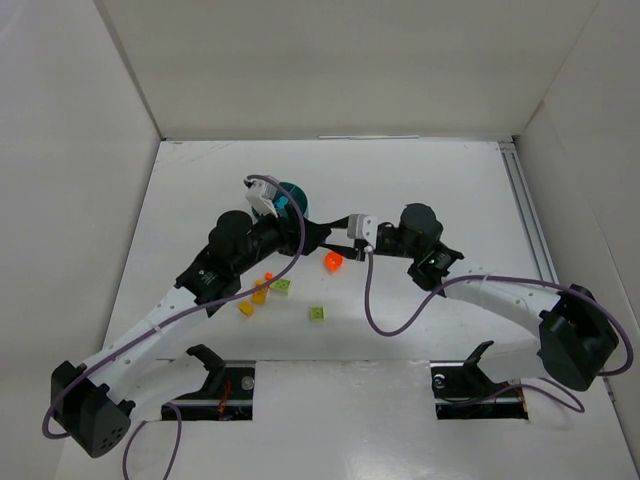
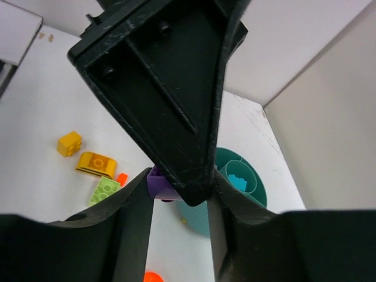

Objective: Sort the legos into containers by color

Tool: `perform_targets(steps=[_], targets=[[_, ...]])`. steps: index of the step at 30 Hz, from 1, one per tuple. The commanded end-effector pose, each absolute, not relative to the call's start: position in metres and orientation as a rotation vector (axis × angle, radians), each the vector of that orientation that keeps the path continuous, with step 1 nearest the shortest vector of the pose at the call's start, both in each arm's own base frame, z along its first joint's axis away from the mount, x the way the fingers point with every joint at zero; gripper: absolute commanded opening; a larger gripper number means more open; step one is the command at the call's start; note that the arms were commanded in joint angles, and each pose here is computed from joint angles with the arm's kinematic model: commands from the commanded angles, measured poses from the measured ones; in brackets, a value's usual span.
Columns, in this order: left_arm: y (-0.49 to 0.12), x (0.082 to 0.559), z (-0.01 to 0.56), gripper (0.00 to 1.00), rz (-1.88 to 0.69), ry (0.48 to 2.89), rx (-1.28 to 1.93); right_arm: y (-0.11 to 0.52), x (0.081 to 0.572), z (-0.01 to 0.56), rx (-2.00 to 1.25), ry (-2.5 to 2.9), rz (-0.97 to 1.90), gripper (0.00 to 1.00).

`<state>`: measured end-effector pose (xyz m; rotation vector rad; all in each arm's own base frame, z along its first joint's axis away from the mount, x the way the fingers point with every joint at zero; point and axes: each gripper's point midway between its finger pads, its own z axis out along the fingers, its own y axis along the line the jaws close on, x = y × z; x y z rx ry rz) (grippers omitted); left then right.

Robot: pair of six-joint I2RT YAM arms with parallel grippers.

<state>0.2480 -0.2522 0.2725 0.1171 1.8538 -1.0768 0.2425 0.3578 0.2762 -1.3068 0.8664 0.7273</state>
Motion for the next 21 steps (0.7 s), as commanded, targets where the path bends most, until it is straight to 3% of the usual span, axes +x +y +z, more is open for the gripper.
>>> perform_targets(steps=[1, 3, 4, 5, 6, 9, 11, 13, 18, 21], targets=[[-0.253, 0.242, 0.301, 0.45, -1.127, 1.743, 0.145, 0.364, 0.236, 0.311, -1.280, 0.756, 0.742, 0.38], [-0.252, 0.241, 0.305, 0.46, -1.130, 1.732, 0.146, 0.364, 0.236, 0.311, -1.280, 0.756, 0.742, 0.29], [-0.252, 0.241, 0.304, 0.48, -1.123, 1.729, 0.154, 0.365, 0.236, 0.315, -1.277, 0.748, 0.739, 0.19], [-0.250, 0.239, 0.308, 0.48, -1.127, 1.718, 0.154, 0.365, 0.236, 0.315, -1.277, 0.748, 0.739, 0.15], [-0.249, 0.241, 0.308, 0.54, -1.117, 1.717, 0.144, 0.365, 0.236, 0.315, -1.273, 0.756, 0.749, 0.09], [-0.246, 0.244, 0.305, 0.71, -1.096, 1.726, 0.124, 0.371, 0.241, 0.314, -1.272, 0.782, 0.770, 0.07], [-0.239, 0.248, 0.298, 1.00, -1.047, 1.755, 0.082, 0.376, 0.249, 0.303, -1.278, 0.835, 0.781, 0.07], [-0.227, 0.257, 0.300, 1.00, -0.983, 1.772, -0.007, 0.381, 0.258, 0.292, -1.290, 0.902, 0.783, 0.07], [-0.142, 0.287, 0.266, 1.00, -0.539, 1.845, -0.538, 0.381, 0.287, 0.276, -1.251, 1.049, 0.725, 0.06], [-0.098, 0.283, 0.233, 1.00, -0.340, 1.906, -0.801, 0.384, 0.310, 0.268, -1.229, 1.158, 0.670, 0.07]])
